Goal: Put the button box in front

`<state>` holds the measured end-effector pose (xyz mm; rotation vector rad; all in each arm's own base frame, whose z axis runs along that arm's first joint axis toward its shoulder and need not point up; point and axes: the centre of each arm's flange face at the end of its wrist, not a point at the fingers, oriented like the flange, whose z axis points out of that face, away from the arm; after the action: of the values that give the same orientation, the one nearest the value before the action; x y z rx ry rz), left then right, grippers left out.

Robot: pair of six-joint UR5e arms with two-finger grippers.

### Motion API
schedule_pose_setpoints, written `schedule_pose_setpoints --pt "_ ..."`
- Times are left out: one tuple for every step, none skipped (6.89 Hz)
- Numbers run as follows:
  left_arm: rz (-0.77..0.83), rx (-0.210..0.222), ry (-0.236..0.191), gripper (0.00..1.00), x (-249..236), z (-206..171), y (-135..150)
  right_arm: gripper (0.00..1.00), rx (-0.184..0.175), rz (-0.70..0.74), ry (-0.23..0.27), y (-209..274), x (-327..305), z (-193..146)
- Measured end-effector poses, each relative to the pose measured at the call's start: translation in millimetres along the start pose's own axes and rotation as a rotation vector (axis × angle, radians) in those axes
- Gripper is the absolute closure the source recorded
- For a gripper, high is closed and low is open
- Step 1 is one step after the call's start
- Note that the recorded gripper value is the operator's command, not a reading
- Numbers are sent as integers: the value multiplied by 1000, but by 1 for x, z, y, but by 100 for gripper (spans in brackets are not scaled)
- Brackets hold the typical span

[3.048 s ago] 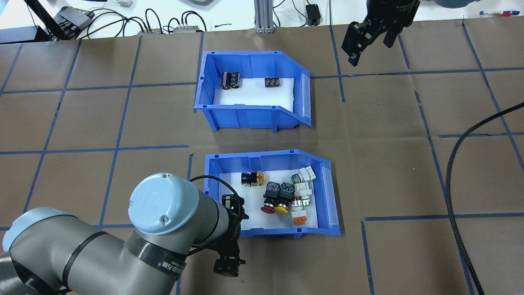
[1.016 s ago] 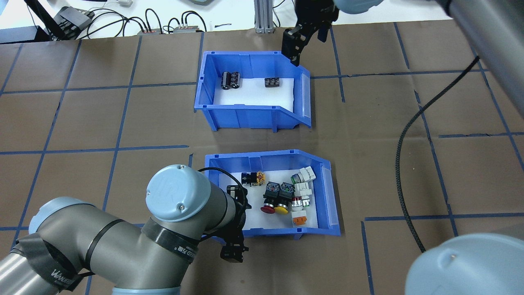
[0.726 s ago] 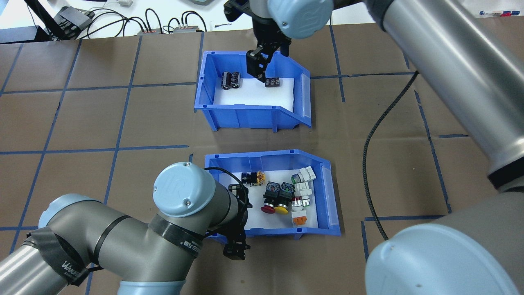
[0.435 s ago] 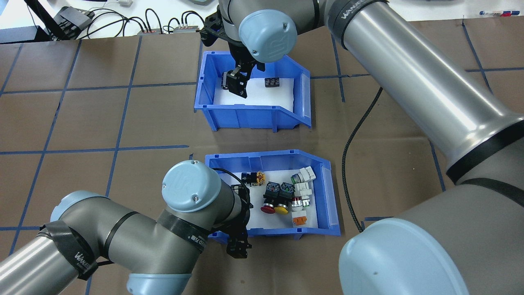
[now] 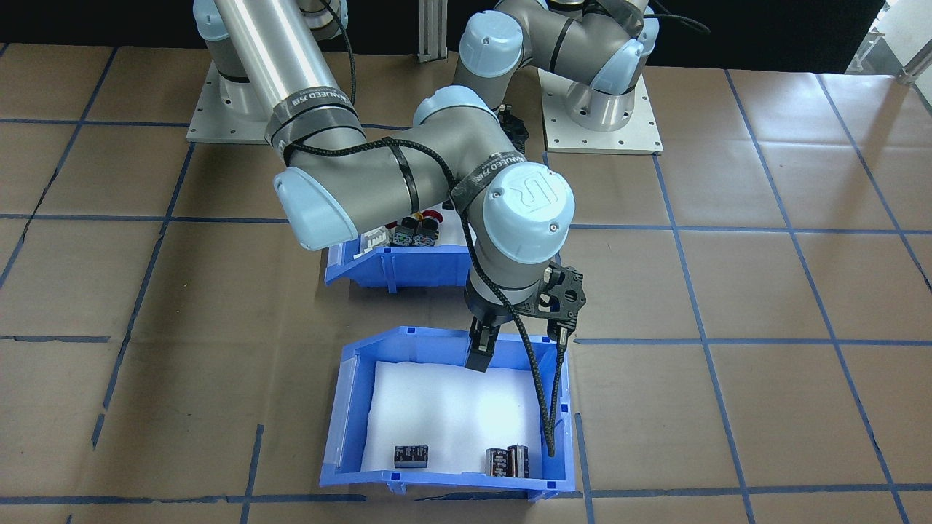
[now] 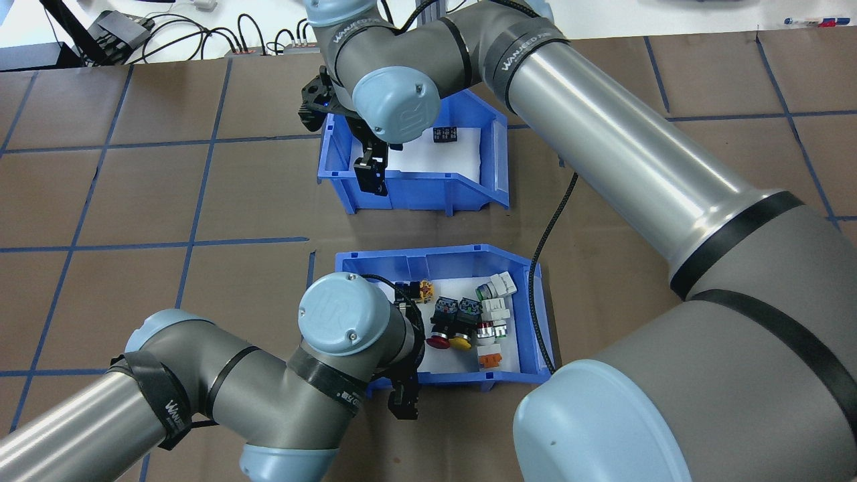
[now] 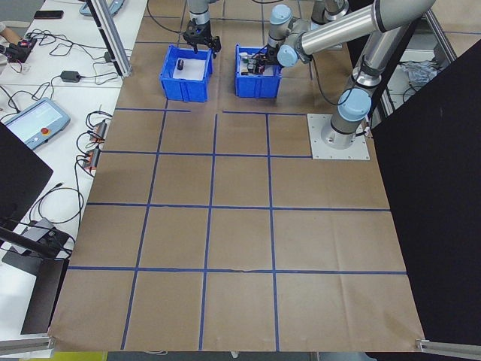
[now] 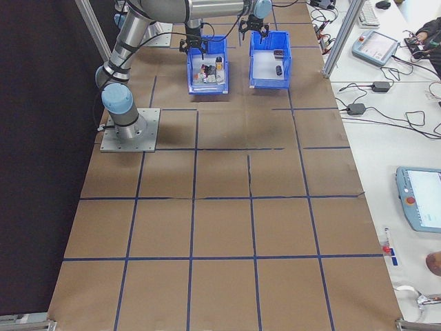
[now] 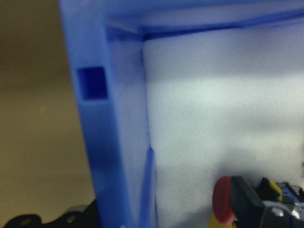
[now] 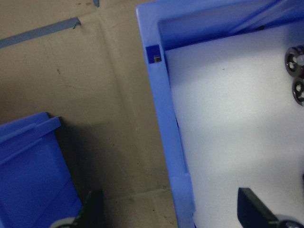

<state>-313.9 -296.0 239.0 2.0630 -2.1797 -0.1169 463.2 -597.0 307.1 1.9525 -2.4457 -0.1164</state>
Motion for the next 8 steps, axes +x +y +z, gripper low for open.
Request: schedule_pose_setpoints --pt "9 -12 24 100 -1 -5 3 0 -17 -38 -16 -4 -3 15" --pt "19 -25 52 100 -4 -14 6 0 -26 -74 -25 -3 -6 29" --pt "32 -36 82 100 -7 -27 6 0 -8 -97 -1 -3 -6 40" --pt "52 -40 106 100 -10 -41 4 0 24 -104 43 -6 -3 45" --pt "93 -32 117 100 -14 -56 -1 23 49 -102 78 -7 -1 46" --pt "131 -15 111 100 -17 -72 -15 60 58 -97 95 -8 0 44" --pt "157 5 97 100 -16 -90 -38 82 42 -92 115 -5 1 40" --pt "187 22 78 100 -18 -105 -64 96 10 -88 140 -1 3 39"
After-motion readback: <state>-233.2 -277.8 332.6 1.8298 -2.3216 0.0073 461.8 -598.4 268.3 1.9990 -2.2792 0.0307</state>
